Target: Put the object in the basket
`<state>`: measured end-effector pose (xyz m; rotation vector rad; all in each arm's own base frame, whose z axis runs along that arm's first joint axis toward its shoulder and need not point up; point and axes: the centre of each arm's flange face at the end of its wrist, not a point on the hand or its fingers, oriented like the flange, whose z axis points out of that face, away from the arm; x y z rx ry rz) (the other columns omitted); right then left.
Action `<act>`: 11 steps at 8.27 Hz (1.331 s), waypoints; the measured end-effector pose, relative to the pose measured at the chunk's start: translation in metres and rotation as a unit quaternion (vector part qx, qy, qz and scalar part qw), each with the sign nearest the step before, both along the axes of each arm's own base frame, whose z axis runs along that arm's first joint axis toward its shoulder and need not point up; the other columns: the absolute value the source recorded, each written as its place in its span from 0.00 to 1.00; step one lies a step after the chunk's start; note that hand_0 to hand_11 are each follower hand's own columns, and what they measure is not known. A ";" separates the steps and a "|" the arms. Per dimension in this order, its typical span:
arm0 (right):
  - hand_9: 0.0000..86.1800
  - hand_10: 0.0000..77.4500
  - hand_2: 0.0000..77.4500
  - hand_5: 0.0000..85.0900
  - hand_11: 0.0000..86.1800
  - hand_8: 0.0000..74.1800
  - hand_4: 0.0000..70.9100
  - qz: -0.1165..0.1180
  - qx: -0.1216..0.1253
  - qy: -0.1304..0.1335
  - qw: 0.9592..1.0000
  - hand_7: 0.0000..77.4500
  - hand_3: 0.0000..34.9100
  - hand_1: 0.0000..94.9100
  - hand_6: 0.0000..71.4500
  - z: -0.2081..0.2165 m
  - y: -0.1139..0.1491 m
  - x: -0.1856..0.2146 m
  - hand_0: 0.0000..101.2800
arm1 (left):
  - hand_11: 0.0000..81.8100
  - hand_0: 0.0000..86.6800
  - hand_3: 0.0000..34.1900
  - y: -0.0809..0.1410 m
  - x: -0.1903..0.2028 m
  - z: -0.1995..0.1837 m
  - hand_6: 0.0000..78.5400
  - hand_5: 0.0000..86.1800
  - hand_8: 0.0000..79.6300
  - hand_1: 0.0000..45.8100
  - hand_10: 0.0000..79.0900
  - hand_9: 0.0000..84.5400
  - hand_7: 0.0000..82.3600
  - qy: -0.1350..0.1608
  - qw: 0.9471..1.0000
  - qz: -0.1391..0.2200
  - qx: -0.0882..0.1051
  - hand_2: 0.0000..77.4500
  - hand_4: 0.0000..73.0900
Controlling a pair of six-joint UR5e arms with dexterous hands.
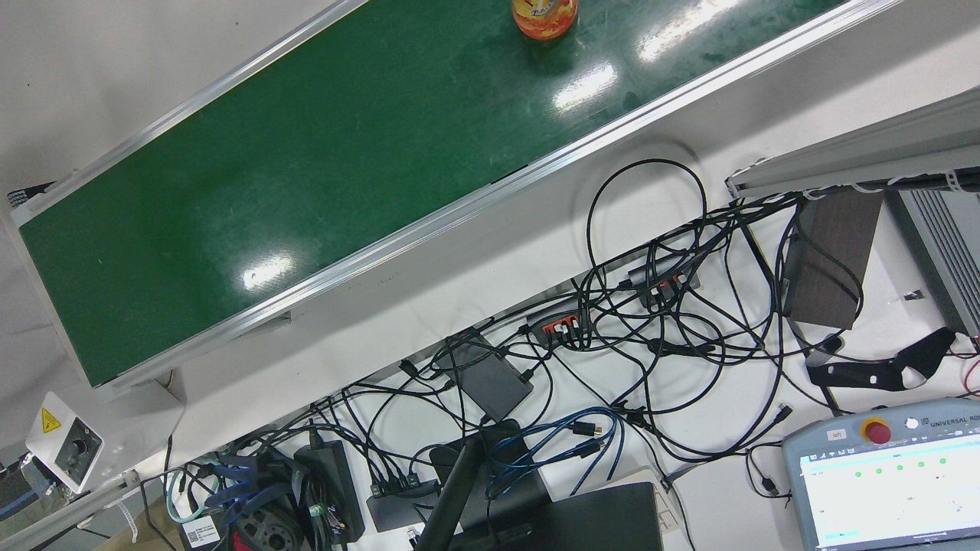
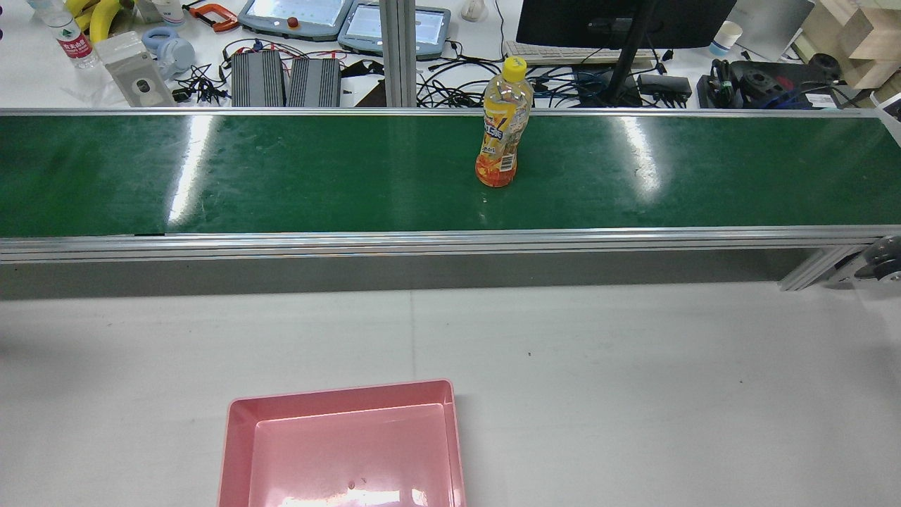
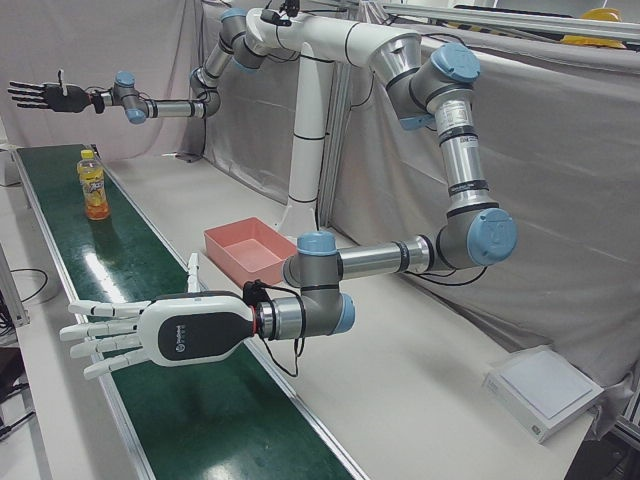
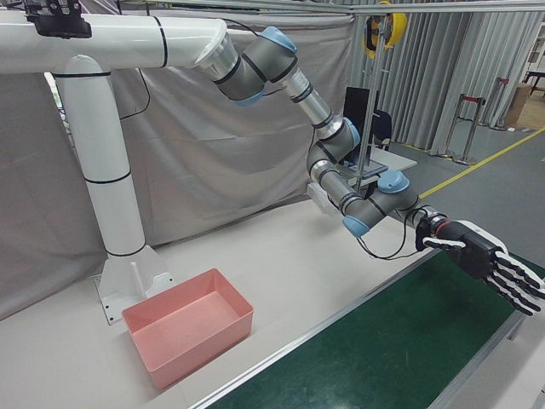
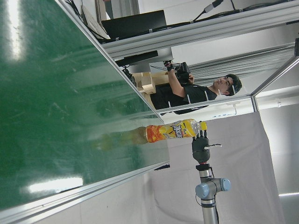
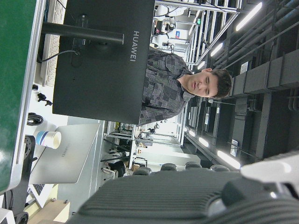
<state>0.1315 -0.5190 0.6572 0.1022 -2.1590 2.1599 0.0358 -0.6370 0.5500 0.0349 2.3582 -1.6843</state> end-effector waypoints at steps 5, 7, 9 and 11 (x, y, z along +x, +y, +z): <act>0.00 0.00 0.01 0.00 0.00 0.00 0.00 0.000 0.000 0.000 1.000 0.01 0.01 0.00 0.00 0.000 0.000 0.000 0.00 | 0.01 0.57 0.24 0.001 0.000 0.000 0.00 0.15 0.05 0.04 0.00 0.01 0.01 0.001 1.000 0.000 0.000 0.01 0.01; 0.00 0.00 0.01 0.00 0.00 0.00 0.00 0.000 0.000 0.000 1.000 0.01 0.01 0.00 0.00 0.000 0.000 0.000 0.00 | 0.01 0.57 0.24 0.001 0.000 0.001 0.00 0.15 0.05 0.04 0.00 0.01 0.01 0.001 1.000 0.000 0.000 0.01 0.01; 0.00 0.00 0.01 0.00 0.00 0.00 0.00 0.000 0.000 0.000 1.000 0.01 0.01 0.00 0.00 0.000 0.000 0.000 0.00 | 0.01 0.57 0.24 0.001 0.000 0.001 0.00 0.15 0.05 0.04 0.00 0.01 0.01 0.001 1.000 0.000 0.000 0.01 0.01; 0.00 0.00 0.01 0.00 0.00 0.00 0.00 0.000 0.000 0.000 1.000 0.01 0.01 0.00 0.00 0.000 0.000 0.000 0.00 | 0.01 0.57 0.24 0.001 0.000 0.001 0.00 0.15 0.05 0.04 0.00 0.01 0.01 0.001 1.000 0.000 0.000 0.01 0.01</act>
